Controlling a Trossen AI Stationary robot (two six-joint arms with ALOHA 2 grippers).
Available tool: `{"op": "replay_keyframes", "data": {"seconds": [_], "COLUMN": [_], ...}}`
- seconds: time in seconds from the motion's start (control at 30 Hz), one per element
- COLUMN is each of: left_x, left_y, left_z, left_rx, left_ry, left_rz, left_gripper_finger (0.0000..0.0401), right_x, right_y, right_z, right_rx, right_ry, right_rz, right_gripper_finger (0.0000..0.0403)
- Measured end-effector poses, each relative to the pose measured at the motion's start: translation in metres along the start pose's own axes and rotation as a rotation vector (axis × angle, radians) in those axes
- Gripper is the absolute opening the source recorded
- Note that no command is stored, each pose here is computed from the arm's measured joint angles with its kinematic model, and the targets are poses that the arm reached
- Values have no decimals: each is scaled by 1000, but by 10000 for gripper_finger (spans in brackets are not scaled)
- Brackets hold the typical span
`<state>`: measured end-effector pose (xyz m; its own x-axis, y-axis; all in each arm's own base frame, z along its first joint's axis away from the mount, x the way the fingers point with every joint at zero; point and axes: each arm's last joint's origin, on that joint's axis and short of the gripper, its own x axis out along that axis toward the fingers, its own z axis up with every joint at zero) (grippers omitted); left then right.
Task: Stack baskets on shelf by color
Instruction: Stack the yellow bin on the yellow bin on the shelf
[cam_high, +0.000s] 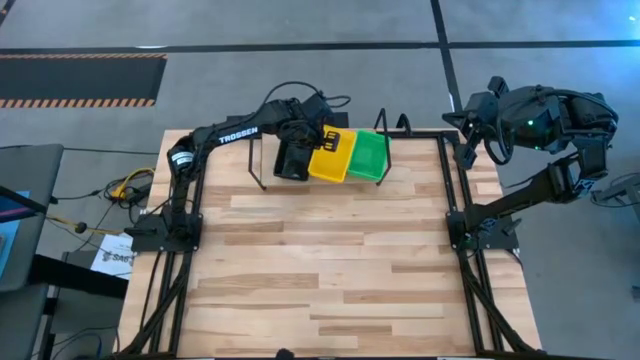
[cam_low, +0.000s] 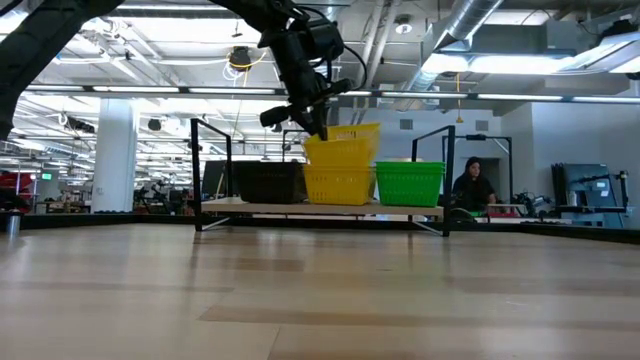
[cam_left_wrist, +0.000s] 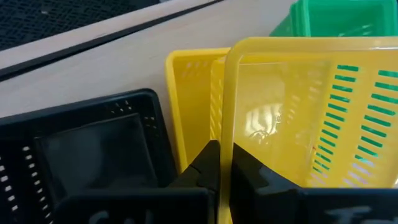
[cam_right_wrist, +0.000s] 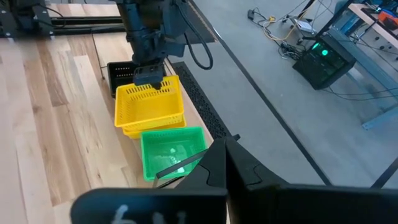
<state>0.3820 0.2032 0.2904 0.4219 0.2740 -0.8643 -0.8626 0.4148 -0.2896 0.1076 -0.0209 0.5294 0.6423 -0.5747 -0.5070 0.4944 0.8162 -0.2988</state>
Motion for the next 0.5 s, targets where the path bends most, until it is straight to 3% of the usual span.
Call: {"op": "replay_keyframes", "data": {"seconds": [0.3,0.5], "left_x": [18,21], "left_y": [2,1], "left_z": [-7,-6], "left_rx": [19,44], "left_ry": [95,57], "left_rz": [29,53], "left_gripper_finger": [0,0], "right_x": [0,0], "right_y": [0,0], "right_z": [0,0], "right_rx": [0,1], "right_ry": [0,0], "right_rz": [-1,-2], "right_gripper_finger": [5,5]}}
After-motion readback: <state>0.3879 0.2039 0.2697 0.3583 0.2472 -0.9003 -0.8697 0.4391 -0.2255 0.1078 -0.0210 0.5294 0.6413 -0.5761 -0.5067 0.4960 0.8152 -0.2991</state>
